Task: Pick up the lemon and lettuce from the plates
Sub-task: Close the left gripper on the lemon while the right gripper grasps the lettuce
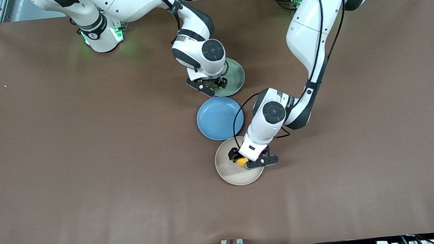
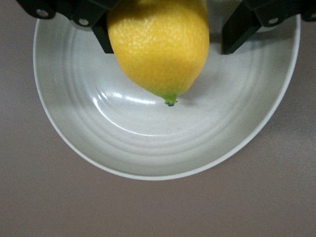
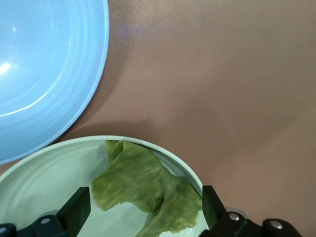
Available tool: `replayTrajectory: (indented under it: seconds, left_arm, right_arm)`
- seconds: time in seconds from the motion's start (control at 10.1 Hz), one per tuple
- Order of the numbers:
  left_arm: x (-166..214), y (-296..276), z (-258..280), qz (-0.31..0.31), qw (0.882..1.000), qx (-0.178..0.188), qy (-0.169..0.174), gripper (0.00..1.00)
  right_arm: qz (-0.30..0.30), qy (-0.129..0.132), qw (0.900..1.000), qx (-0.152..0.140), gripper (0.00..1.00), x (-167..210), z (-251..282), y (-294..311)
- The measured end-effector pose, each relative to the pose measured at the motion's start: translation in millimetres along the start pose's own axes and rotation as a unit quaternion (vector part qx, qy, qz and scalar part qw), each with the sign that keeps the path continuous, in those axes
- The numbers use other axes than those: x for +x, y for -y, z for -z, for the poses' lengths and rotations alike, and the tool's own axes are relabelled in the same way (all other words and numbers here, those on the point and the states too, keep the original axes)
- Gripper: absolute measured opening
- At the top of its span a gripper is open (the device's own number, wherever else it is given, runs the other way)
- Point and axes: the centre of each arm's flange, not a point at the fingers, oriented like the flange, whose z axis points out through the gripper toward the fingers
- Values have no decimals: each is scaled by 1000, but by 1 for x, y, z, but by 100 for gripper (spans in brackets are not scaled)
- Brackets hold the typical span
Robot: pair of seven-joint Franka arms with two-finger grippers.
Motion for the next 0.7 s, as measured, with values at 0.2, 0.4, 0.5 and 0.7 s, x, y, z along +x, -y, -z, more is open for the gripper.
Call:
replayTrajectory:
  seconds: [0.2, 0.4, 0.5, 0.7]
  left_arm:
    - [1, 1, 0, 0, 1000, 0, -1, 68]
    - [1, 1, -1, 1, 1000, 1, -1, 62]
    - [1, 1, -1, 1, 1000, 0, -1, 62]
    - [2, 1, 0, 1, 1000, -1, -3, 62]
  right_arm:
    - [-4, -4, 1000, -6, 100, -3, -9, 0]
    - [-8, -15, 1000, -12, 100, -6, -22, 1]
    - [-9, -17, 1000, -12, 100, -7, -23, 2]
    - [-10, -17, 1000, -9, 100, -6, -21, 4]
